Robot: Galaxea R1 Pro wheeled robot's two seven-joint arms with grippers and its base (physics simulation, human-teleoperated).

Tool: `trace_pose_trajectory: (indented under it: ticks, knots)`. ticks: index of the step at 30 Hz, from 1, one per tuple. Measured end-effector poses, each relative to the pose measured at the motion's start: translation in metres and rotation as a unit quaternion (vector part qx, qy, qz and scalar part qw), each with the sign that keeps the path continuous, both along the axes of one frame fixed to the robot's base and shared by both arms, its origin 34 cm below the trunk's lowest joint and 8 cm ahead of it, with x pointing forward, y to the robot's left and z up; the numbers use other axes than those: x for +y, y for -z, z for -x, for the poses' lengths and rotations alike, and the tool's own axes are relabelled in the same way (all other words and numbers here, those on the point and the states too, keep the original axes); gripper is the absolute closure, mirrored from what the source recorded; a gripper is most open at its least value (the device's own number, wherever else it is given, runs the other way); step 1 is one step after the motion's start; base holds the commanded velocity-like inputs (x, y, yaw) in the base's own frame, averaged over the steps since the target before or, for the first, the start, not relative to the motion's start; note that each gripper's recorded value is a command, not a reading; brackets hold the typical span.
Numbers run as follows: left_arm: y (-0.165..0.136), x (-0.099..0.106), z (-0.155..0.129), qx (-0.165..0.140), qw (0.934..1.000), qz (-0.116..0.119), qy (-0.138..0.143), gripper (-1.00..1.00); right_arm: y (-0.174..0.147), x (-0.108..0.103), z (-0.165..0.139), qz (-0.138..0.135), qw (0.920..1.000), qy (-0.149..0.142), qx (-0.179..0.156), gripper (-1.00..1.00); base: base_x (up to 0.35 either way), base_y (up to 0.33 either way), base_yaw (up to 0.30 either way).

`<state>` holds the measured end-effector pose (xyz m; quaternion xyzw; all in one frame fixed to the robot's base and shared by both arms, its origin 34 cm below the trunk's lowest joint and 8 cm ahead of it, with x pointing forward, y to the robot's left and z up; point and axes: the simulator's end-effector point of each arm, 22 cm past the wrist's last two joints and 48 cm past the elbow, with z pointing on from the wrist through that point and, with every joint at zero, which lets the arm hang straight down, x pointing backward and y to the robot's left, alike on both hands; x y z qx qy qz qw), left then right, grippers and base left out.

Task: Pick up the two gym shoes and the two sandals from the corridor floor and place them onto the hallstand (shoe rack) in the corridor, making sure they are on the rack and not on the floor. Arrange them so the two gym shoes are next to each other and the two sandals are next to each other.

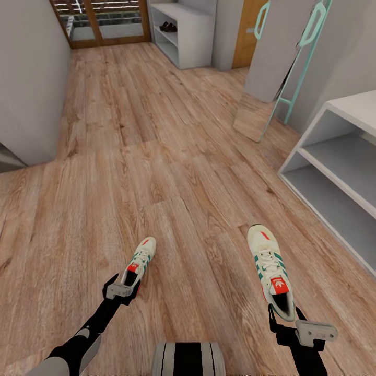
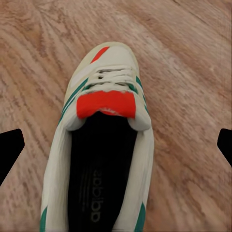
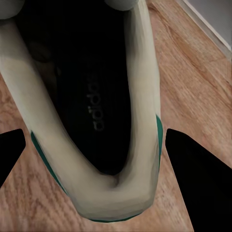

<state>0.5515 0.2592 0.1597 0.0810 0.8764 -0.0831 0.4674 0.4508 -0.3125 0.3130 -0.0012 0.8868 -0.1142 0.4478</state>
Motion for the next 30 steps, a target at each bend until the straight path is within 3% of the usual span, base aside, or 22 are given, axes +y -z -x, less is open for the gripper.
trace_pose_trajectory:
  ticks: [23, 30]
  knots:
    - [0.010, 0.004, 0.006, 0.010, 0.9999, -0.003, 0.000, -1.00, 0.009, 0.000, 0.005, 0.000, 0.9999, 0.000, 0.013, 1.00, 0.000, 0.000, 0.000]
    - [0.009, 0.013, 0.005, 0.009, 0.9999, -0.010, 0.000, -1.00, 0.009, 0.000, 0.005, 0.000, 0.9999, 0.000, 0.013, 1.00, 0.000, 0.000, 0.000]
